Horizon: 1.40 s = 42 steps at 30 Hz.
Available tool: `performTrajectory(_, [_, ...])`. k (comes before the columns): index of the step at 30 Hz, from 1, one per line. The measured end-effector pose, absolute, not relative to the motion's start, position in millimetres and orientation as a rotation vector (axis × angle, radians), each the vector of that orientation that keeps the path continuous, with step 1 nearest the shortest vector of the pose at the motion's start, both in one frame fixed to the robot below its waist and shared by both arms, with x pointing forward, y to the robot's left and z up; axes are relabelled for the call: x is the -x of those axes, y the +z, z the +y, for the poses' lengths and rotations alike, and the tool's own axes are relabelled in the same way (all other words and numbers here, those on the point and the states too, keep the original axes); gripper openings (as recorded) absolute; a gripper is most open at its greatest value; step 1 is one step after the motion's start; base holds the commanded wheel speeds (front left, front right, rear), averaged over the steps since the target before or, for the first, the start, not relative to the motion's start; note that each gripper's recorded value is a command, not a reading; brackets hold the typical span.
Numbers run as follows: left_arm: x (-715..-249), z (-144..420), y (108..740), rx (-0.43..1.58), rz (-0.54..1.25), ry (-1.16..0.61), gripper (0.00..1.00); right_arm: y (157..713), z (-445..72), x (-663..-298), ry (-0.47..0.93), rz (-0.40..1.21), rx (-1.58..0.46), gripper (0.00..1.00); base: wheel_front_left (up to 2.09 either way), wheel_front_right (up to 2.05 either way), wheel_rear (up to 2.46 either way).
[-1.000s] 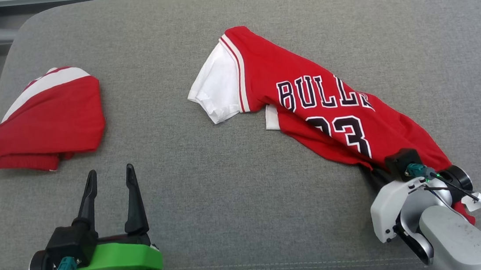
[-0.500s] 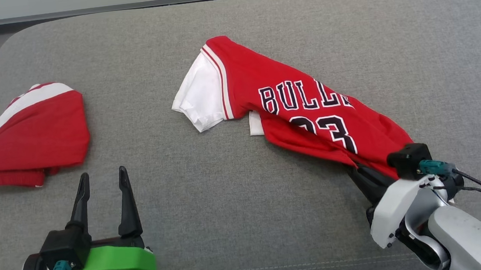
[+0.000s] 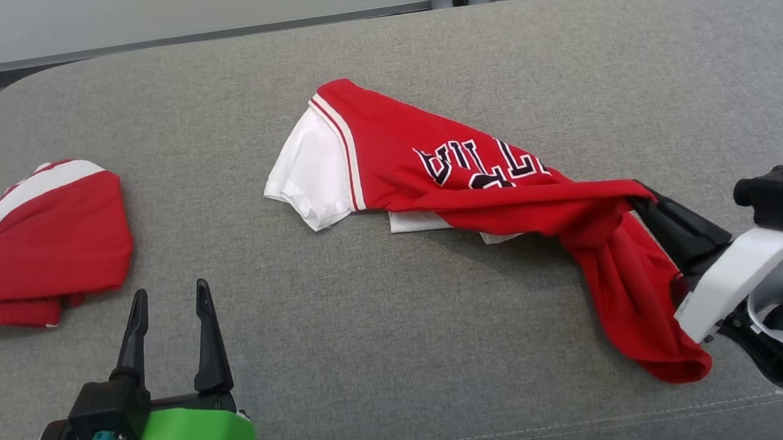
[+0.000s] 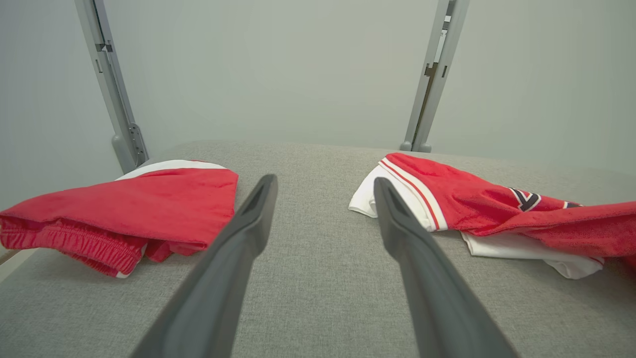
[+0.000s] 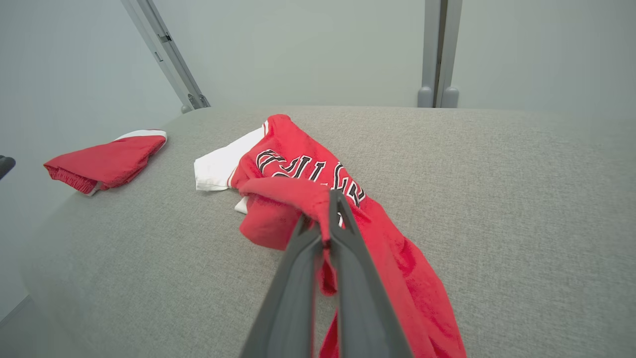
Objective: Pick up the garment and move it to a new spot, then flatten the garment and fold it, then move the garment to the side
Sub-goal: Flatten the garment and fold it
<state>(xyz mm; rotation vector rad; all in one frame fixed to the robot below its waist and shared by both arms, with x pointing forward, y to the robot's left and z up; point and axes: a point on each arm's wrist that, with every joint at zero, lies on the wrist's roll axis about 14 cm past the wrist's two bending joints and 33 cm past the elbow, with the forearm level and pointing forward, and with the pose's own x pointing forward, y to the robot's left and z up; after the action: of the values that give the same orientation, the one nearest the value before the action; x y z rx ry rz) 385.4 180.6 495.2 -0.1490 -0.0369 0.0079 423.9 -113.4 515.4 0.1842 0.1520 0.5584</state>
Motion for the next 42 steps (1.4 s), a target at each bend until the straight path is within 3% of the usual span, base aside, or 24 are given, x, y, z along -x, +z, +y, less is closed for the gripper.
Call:
performTrajectory(9, [-386.1, 180.3, 495.5, 0.150, -0.039, 0.006, 1.00, 526.3, -169.1, -443.1, 0.415, 0.092, -0.099, 0.00, 0.00, 0.00, 0.00])
performTrajectory(14, [-385.4, 181.6, 495.3, 0.147, -0.038, 0.009, 1.00, 516.7, -157.9, -438.7, 0.455, 0.132, -0.051, 0.00, 0.00, 0.00, 0.00])
performTrajectory(28, [-385.3, 179.6, 493.1, 0.150, -0.032, 0.003, 1.00, 427.9, -81.0, -335.7, 0.584, 0.456, -0.210, 0.00, 0.00, 0.00, 0.00])
performTrajectory(35, [-388.5, 174.9, 492.9, 0.149, -0.031, -0.014, 1.00, 408.1, -78.3, -319.3, 0.545, 0.522, -0.244, 0.00, 0.00, 0.00, 0.00])
performTrajectory(36, [-388.8, 174.5, 492.5, 0.148, -0.030, -0.016, 1.00, 406.4, -78.8, -319.2, 0.538, 0.524, -0.249, 0.33, 0.00, 0.00, 0.00])
performTrajectory(37, [-389.1, 174.2, 492.0, 0.148, -0.029, -0.017, 1.00, 405.1, -78.6, -318.7, 0.535, 0.526, -0.253, 0.94, 0.00, 0.00, 0.00])
performTrajectory(38, [-389.3, 174.1, 491.8, 0.147, -0.028, -0.018, 1.00, 404.6, -78.3, -318.7, 0.531, 0.524, -0.258, 1.00, 0.00, 0.00, 0.00])
performTrajectory(42, [-390.3, 174.7, 491.9, 0.143, -0.028, -0.018, 1.00, 416.4, -81.8, -325.6, 0.516, 0.456, -0.280, 1.00, 0.00, 0.00, 0.00])
